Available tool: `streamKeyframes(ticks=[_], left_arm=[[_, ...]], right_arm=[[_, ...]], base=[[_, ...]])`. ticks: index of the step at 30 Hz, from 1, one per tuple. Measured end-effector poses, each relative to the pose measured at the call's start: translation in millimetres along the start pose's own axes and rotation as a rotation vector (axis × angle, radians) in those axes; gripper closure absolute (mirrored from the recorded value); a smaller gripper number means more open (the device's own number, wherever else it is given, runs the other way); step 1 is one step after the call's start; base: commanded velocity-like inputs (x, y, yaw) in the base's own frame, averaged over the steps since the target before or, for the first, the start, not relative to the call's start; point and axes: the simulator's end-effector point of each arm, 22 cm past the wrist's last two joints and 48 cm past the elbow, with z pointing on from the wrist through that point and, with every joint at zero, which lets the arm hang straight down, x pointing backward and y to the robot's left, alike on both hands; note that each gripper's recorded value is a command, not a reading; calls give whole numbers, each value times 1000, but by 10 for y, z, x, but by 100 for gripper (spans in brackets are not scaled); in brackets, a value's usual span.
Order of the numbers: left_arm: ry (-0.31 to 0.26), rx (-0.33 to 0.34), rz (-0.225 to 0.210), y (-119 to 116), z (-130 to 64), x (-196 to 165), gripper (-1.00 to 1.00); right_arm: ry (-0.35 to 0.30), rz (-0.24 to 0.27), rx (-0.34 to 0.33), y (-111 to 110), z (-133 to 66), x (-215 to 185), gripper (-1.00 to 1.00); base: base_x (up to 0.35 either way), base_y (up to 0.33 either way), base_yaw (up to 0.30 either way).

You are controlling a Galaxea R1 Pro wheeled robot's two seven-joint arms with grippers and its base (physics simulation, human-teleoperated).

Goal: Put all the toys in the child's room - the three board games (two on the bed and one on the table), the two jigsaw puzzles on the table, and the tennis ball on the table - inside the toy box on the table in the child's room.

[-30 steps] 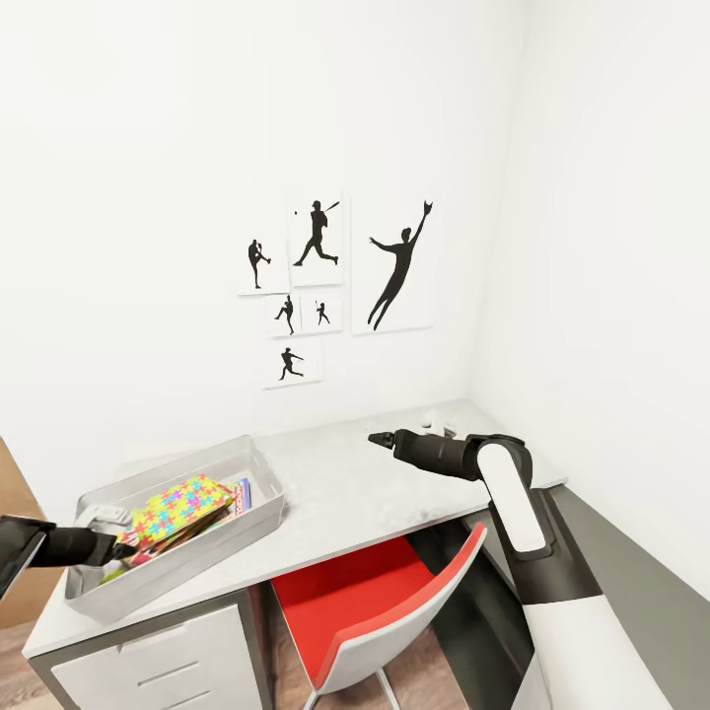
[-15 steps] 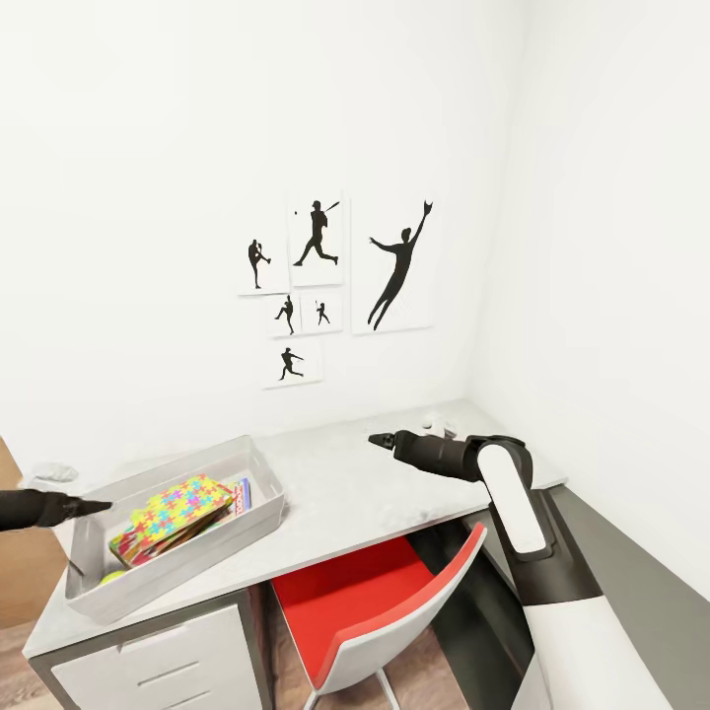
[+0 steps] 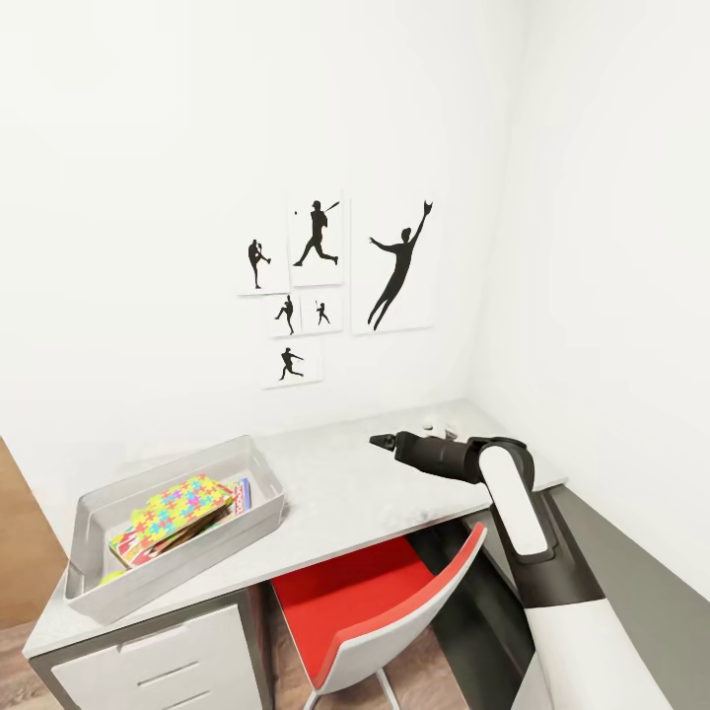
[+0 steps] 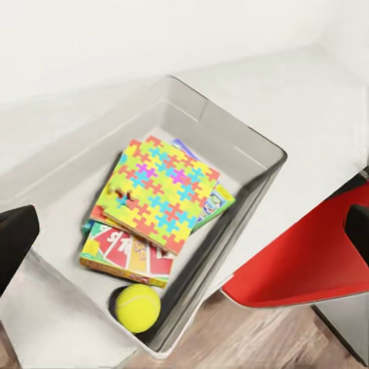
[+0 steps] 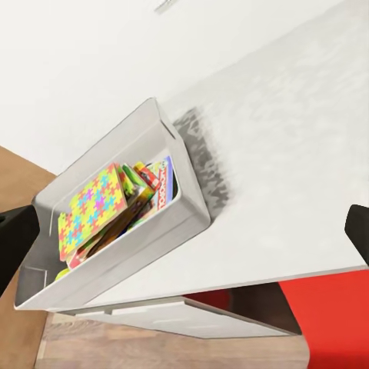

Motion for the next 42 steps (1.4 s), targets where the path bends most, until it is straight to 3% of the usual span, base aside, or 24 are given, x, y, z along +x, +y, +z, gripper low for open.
streamKeyframes(ticks=[3, 9, 20, 23, 29, 35, 39, 42], left_arm=[[-22, -35, -1, 102, -211, -73, -100], [-33, -56, -44, 255, -403, 27, -100], [-18, -9, -74, 380, -388, 641, -100], [-18, -5, -72, 392, -416, 737, -100], [-23, -8, -20, 411, -507, 818, -100], [-29, -5, -24, 411, -526, 914, -100], [-32, -34, -4, 477, -681, 907, -100], [-32, -54, -14, 527, -811, 934, -100]], right_arm=[[-2, -2, 1, -14, -14, -4, -100], [-5, -5, 0, -11, -42, 7, -100], [-44, -32, -26, 167, -178, -85, -100], [-46, -34, -31, 201, -190, -84, -100], [-24, -57, -41, 310, -164, 36, -100], [-37, -77, -52, 410, -167, 35, -100], [-40, -85, -58, 460, -166, 40, -100], [-40, -87, -59, 467, -164, 52, -100]], base=[[0, 0, 0], [0, 0, 0], [0, 0, 0], [0, 0, 0], [0, 0, 0], [-40, 15, 0], [-197, 119, 0], [-133, 87, 0]])
